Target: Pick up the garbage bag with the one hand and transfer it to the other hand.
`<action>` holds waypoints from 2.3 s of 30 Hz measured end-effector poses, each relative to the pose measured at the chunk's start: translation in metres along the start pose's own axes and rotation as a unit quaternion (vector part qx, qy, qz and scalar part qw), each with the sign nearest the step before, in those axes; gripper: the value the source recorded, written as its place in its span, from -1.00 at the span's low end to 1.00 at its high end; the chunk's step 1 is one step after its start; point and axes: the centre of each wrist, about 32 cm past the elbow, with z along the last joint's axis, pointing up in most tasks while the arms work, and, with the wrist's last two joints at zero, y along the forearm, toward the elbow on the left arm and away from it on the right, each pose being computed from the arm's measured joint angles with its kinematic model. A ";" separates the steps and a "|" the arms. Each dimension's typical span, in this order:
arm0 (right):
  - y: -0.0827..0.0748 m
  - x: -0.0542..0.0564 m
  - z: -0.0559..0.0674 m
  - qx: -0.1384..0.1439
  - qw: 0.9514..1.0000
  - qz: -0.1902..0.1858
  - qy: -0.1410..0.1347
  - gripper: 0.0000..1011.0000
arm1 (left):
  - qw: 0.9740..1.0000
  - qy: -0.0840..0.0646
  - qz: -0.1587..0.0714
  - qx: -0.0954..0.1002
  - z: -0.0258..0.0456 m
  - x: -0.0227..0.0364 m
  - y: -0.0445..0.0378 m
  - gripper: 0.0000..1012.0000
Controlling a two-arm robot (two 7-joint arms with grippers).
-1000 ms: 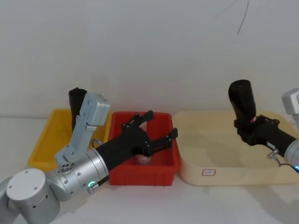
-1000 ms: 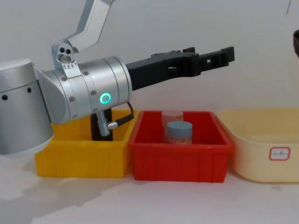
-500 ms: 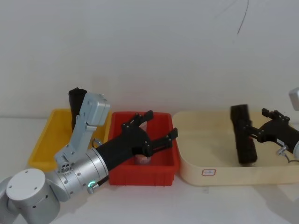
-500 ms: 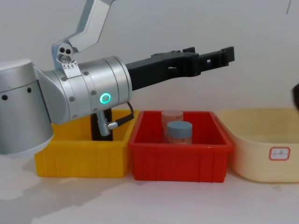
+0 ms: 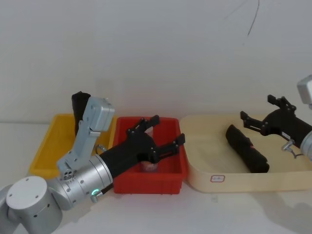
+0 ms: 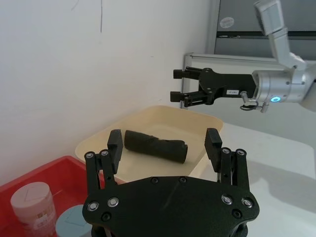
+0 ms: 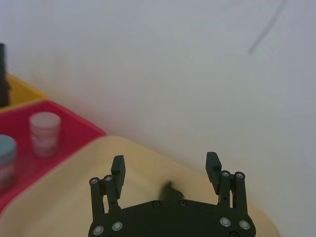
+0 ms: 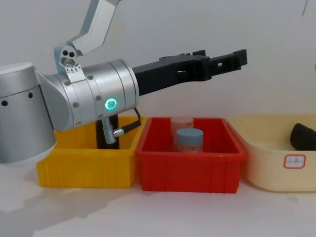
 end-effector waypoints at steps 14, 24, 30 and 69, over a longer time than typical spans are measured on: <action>0.013 -0.039 0.011 0.037 0.996 0.080 0.014 0.98 | 0.999 -0.012 0.050 -0.004 -0.0009 0.0038 0.0151 0.98; 0.028 -0.062 0.008 0.041 0.989 0.137 0.036 0.98 | 0.993 -0.028 0.110 -0.001 -0.0025 0.0103 0.0423 0.98; 0.040 -0.070 0.008 0.039 0.984 0.167 0.042 0.98 | 0.991 -0.033 0.133 0.003 -0.0040 0.0114 0.0550 0.98; 0.133 -0.088 -0.002 -0.023 0.954 0.295 0.053 0.98 | 0.985 -0.040 0.168 0.010 -0.0058 0.0127 0.0745 0.98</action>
